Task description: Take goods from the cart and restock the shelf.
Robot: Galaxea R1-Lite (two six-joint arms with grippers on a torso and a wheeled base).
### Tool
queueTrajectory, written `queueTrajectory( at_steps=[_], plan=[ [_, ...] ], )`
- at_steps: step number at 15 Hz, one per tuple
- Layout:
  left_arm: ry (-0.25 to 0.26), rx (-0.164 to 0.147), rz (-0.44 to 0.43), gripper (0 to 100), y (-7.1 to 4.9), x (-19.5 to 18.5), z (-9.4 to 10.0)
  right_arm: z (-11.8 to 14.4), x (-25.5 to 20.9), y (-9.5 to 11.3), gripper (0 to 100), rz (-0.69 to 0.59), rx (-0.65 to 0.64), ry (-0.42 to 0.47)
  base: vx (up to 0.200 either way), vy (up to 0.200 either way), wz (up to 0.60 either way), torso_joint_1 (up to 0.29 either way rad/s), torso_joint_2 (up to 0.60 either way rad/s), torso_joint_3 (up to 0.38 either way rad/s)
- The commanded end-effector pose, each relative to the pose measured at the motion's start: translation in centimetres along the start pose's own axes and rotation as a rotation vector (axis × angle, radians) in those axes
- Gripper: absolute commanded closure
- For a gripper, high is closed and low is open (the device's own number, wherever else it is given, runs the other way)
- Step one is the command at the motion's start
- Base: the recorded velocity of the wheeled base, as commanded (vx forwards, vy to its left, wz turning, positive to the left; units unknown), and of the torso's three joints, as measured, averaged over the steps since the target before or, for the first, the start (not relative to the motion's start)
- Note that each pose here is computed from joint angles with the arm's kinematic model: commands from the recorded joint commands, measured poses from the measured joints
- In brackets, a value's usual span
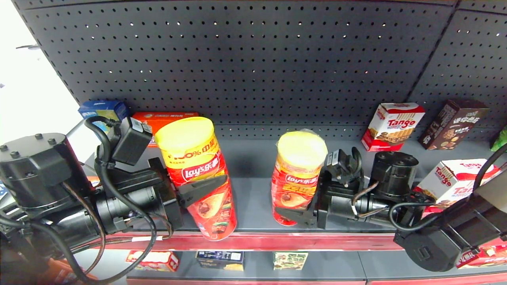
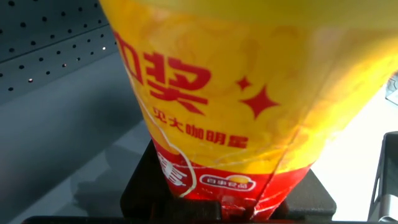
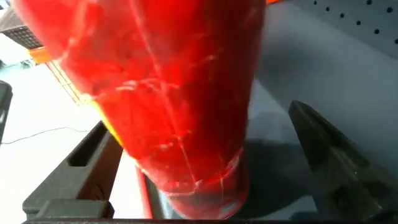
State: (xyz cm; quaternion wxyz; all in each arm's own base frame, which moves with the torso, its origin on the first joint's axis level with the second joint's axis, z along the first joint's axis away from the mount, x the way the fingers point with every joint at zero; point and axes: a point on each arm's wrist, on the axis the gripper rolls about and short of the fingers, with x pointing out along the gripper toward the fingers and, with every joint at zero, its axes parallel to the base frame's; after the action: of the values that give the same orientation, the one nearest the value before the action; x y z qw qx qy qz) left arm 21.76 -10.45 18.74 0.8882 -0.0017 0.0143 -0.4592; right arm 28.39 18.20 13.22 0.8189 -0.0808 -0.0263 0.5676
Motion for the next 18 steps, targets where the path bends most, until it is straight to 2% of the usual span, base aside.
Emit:
queueTrajectory(
  at_steps=[1, 3, 5, 8, 10, 12, 13, 15, 17, 18],
  plan=[
    [-0.002, 0.001, 0.000, 100, 0.0, 0.0, 0.0, 0.9, -1.1, 0.7, 0, 0.002, -0.014, -0.018, 0.000, 0.000, 0.00, 0.000, 0.00, 0.000],
    [-0.003, 0.002, 0.002, 100, 0.0, -0.1, 0.1, 2.4, -2.4, 1.6, 0, 0.000, -0.027, -0.040, 0.000, 0.000, 0.00, 0.000, 0.00, 0.000],
    [-0.007, 0.004, 0.000, 100, 0.0, -0.1, 0.2, 5.6, -5.1, 2.7, 0, -0.046, -0.077, -0.104, 0.000, 0.000, 0.00, 0.000, 0.00, 0.000],
    [-0.011, 0.008, -0.003, 100, -0.1, -0.1, 0.3, 9.5, -9.1, 3.2, 0, -0.215, -0.101, -0.125, 0.000, 0.000, 0.00, 0.000, 0.00, 0.000],
    [-0.015, 0.010, -0.004, 100, -0.1, 0.0, 0.4, 11.6, -12.6, 4.8, 0, -0.295, -0.089, -0.132, 0.000, 0.000, 0.00, 0.000, 0.00, 0.000],
    [-0.020, 0.014, -0.004, 100, -0.1, 0.0, 0.6, 12.6, -15.4, 7.0, 0, -0.372, -0.041, -0.139, 0.000, 0.000, 0.00, 0.000, 0.00, 0.000],
    [-0.024, 0.016, -0.006, 100, -0.1, 0.0, 0.7, 12.5, -17.1, 8.6, 0, -0.424, -0.013, -0.133, 0.000, 0.000, 0.00, 0.000, 0.00, 0.000],
    [-0.029, 0.019, -0.012, 100, -0.2, 0.1, 0.8, 10.4, -20.3, 12.2, 0, -0.508, 0.043, -0.089, 0.000, 0.000, 0.00, 0.000, 0.00, 0.000],
    [-0.033, 0.022, -0.015, 100, -0.2, 0.3, 1.0, 7.7, -22.6, 14.8, 0, -0.606, 0.075, -0.030, 0.000, 0.000, 0.00, 0.000, 0.00, 0.000],
    [-0.032, 0.021, -0.020, 100, -0.2, 0.4, 0.9, 5.4, -24.1, 16.5, 0, -0.705, 0.100, 0.021, 0.000, 0.000, 0.00, 0.000, 0.00, 0.000]
  ],
)
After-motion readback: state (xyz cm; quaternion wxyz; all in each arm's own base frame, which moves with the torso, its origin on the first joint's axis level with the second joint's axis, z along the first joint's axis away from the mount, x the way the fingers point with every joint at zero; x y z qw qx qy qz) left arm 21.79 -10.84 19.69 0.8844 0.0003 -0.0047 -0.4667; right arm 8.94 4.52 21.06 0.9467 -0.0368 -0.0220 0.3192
